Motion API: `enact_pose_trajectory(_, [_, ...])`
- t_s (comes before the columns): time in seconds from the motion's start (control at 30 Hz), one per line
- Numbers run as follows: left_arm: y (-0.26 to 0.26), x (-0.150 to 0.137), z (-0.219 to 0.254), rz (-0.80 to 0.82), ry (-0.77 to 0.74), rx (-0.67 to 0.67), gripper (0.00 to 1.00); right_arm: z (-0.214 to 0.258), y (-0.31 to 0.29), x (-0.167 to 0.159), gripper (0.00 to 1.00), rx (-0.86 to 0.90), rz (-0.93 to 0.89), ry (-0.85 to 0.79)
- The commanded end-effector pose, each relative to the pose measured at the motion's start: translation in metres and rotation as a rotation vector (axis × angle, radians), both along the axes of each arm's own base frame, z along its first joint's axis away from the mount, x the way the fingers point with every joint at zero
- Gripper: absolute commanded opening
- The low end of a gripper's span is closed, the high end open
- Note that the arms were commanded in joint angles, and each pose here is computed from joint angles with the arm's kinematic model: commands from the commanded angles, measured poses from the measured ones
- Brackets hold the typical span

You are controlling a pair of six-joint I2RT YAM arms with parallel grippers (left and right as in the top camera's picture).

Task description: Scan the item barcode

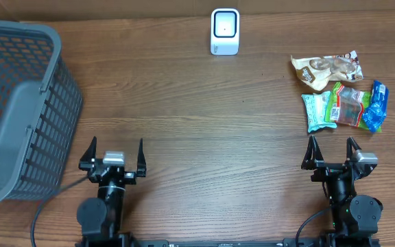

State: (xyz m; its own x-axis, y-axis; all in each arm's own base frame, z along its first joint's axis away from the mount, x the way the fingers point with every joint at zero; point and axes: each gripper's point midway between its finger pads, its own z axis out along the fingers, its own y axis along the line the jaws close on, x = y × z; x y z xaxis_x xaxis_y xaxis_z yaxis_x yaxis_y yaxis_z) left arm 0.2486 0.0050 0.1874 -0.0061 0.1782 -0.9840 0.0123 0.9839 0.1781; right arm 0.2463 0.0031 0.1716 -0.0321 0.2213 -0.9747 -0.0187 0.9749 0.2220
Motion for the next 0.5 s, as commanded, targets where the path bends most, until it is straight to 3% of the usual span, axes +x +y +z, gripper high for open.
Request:
enact_pose_trajectory(0.0, [0.0,-0.003,-0.002,0.0,-0.046,0.11,1.0,-0.001,0.002,0.0,1.0,-0.001,0.011,-0.006])
enact_pose_trajectory(0.1, [0.0,-0.003,-0.03,-0.007,0.061,0.13,1.0,-0.001,0.002,0.0,1.0,-0.001,0.011,-0.006])
enact_pose_trajectory(0.17, [0.001,-0.003,-0.03,0.002,0.06,0.078,1.0,-0.001,0.002,0.0,1.0,-0.001,0.011,-0.006])
enact_pose_trajectory(0.47, [0.001,-0.003,-0.03,0.002,0.061,0.077,1.0,-0.001,0.002,0.0,1.0,-0.001,0.011,-0.006])
